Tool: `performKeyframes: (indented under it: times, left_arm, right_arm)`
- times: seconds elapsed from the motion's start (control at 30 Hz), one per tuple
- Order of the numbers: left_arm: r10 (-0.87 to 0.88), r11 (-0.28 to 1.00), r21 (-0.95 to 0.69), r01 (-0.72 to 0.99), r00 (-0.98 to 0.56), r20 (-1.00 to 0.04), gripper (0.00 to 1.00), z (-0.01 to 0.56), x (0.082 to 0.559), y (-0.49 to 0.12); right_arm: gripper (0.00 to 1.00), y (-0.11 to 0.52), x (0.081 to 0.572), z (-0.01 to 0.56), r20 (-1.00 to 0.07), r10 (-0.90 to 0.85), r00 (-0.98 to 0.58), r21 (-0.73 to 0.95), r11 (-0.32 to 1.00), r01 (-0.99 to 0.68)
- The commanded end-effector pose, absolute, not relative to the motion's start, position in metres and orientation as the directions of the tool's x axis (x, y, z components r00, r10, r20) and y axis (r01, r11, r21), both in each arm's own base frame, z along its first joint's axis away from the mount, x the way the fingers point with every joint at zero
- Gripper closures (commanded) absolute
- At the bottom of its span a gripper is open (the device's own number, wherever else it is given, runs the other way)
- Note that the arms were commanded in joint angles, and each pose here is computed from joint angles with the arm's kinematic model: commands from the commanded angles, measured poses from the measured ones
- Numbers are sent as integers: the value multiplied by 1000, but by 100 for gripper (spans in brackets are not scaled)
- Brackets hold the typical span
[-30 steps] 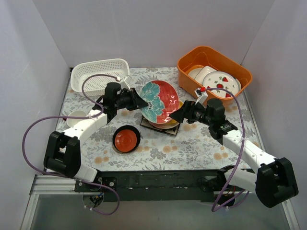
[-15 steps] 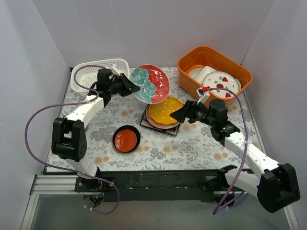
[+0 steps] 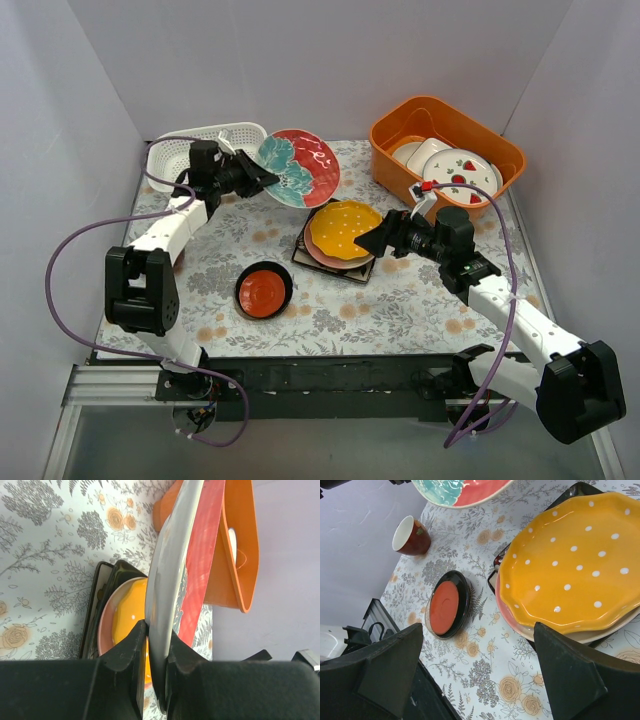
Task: Place the plates into the plastic bin on the countertop
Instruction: Place the plate in the plastic bin.
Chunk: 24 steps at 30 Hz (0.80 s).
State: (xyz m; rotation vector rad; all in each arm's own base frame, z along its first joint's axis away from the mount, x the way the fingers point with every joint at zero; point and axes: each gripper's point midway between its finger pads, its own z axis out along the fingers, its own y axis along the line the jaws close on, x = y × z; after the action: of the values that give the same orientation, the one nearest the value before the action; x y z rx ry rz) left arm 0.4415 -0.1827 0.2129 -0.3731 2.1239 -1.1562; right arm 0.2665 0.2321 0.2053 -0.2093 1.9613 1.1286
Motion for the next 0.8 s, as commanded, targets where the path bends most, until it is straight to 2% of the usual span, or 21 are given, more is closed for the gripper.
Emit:
performKeyframes:
  times: [0.0,0.53,0.77]
  left_arm:
    - [-595,507,-820,266,-580,-556,100,311,458,-170]
    - [-765,487,-870,77,-443,-467,100,295,514,-92]
    - [-782,507,-860,58,-388,-487,100,300,542,-67]
  right_arm:
    - [2,237,272,231,-771,256,-582,610,557,-564]
    - [2,238,275,224,-770,249,-588,610,557,-564]
    - [2,239,277,222,-770,245,-590,609,558,-564]
